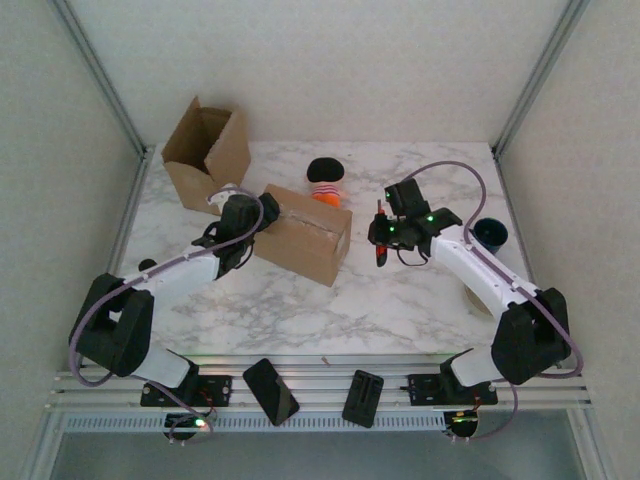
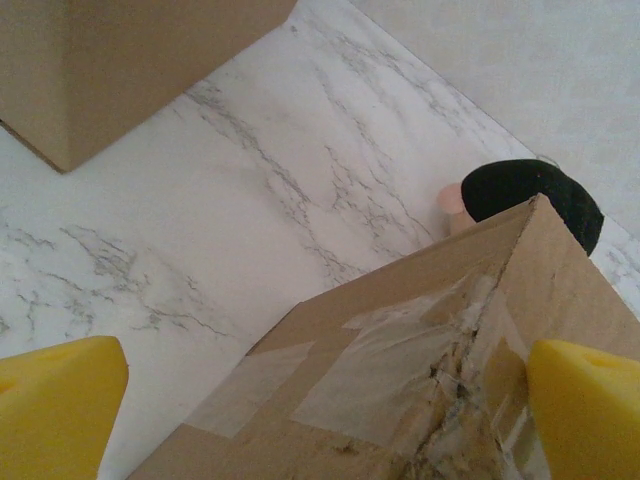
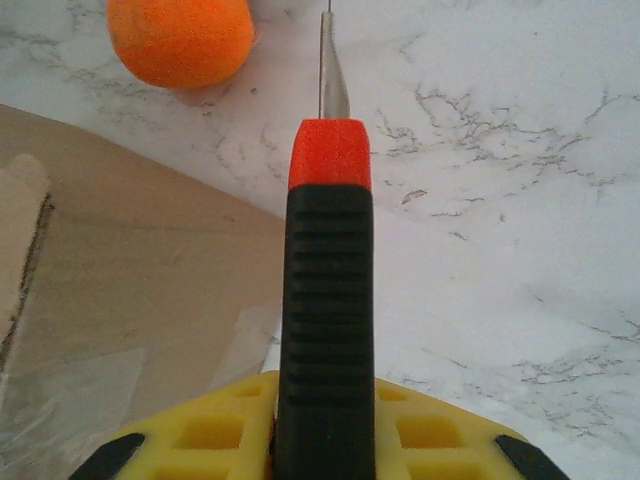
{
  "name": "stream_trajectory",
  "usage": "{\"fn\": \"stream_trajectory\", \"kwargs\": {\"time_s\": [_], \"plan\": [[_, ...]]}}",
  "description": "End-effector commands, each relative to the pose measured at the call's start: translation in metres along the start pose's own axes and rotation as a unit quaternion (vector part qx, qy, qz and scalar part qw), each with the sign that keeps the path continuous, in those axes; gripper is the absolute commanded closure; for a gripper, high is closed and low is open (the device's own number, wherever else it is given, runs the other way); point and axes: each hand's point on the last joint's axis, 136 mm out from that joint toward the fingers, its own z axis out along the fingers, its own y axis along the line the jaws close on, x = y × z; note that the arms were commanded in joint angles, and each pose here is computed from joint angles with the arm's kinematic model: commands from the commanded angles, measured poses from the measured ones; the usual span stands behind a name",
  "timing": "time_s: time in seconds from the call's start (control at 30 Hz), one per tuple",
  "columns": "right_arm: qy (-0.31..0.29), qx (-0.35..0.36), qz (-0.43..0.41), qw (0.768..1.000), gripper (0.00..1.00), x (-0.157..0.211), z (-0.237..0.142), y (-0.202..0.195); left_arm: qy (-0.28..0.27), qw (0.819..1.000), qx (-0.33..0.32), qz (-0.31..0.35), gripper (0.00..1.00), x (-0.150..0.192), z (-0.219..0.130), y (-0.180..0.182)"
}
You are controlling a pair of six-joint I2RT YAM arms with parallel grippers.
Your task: Unpack the express box
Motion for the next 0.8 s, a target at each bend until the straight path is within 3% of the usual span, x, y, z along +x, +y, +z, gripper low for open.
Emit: {"fn": "stream_trajectory", "kwargs": {"time_s": [0.0,0.53,0.77], "plan": [[0.003,-0.019,-0.001,1.0,1.0,0.004,-0.011,0.009,0.08,0.985,-0.137,0.064,0.0,0.052,0.005,0.075],[0.006,-0.116,0.004,0.993,1.0,0.017,-0.042,0.04,0.098,0.982,-0.146,0.07,0.0,0.06,0.008,0.08],[0.0,-0.125,0.004,0.992,1.0,0.014,-0.051,0.044,0.098,0.99,-0.086,0.058,0.0,0.04,-0.004,0.042]]}}
